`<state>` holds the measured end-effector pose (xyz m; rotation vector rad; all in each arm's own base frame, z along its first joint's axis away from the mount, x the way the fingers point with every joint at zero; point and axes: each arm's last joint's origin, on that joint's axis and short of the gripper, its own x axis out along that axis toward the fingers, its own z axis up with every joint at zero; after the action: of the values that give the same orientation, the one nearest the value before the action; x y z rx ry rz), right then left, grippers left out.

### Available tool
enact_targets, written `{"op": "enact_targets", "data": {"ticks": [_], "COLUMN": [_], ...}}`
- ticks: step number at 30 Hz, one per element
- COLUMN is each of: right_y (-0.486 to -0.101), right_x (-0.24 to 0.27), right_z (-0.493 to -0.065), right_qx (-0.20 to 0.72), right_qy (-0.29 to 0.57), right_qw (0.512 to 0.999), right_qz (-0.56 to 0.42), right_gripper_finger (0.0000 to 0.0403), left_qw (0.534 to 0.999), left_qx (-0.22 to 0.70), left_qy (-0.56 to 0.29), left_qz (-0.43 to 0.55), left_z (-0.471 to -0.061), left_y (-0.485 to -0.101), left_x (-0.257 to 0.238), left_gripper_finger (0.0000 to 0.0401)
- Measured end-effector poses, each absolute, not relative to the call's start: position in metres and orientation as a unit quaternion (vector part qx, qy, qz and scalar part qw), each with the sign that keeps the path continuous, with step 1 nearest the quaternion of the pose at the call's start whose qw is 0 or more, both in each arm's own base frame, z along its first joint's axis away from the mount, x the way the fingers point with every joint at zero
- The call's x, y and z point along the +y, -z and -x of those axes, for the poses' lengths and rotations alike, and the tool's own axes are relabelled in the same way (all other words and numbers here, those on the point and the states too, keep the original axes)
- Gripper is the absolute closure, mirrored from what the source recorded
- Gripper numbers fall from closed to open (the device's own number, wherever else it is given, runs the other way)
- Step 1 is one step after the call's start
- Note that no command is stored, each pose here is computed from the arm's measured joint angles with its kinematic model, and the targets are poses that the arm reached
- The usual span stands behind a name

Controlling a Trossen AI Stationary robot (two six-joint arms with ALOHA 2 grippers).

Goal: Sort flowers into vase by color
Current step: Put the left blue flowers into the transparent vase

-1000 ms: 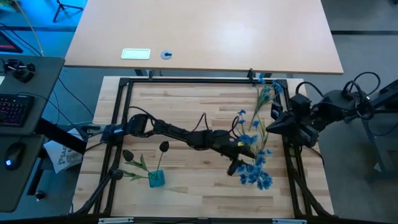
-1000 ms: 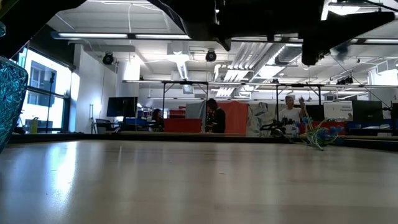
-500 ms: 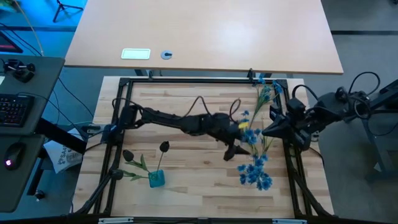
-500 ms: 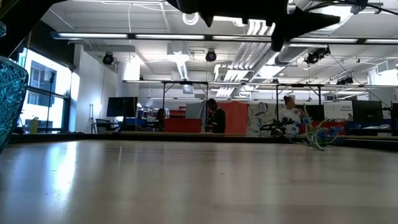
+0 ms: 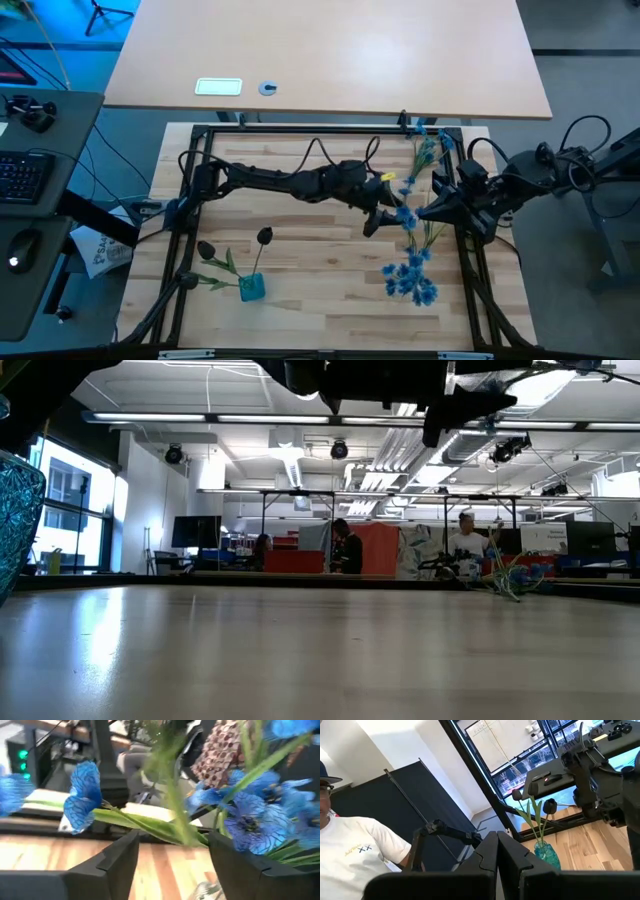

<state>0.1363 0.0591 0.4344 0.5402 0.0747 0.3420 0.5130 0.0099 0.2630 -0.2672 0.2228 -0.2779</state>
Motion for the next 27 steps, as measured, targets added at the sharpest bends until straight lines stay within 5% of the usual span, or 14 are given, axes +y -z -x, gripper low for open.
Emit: {"op": "enact_targets", "data": {"ticks": [10, 22, 27], "right_y": [-0.434, -0.434, -0.434], "right_x": [0.059, 0.059, 0.059], "right_z": [-0.136, -0.136, -0.136], "right_qx": [0.037, 0.038, 0.038], "right_qy": [-0.168, -0.168, -0.168], "right_qw": [0.949, 0.947, 0.948], "right_qz": [-0.266, -0.27, -0.27], "right_gripper_finger": [0.0402, 0.0402, 0.0402], "left_qw": [0.972, 0.979, 0.976], "left_qx": [0.098, 0.066, 0.068], "left_qy": [0.178, 0.17, 0.186], "left_qz": [0.122, 0.094, 0.086], "left_z": [-0.513, -0.514, -0.513], "left_y": [-0.266, -0.271, -0.271], "left_x": [-0.013, -0.029, -0.04], "left_gripper_finger": [0.0277, 0.0235, 0.0316]}}
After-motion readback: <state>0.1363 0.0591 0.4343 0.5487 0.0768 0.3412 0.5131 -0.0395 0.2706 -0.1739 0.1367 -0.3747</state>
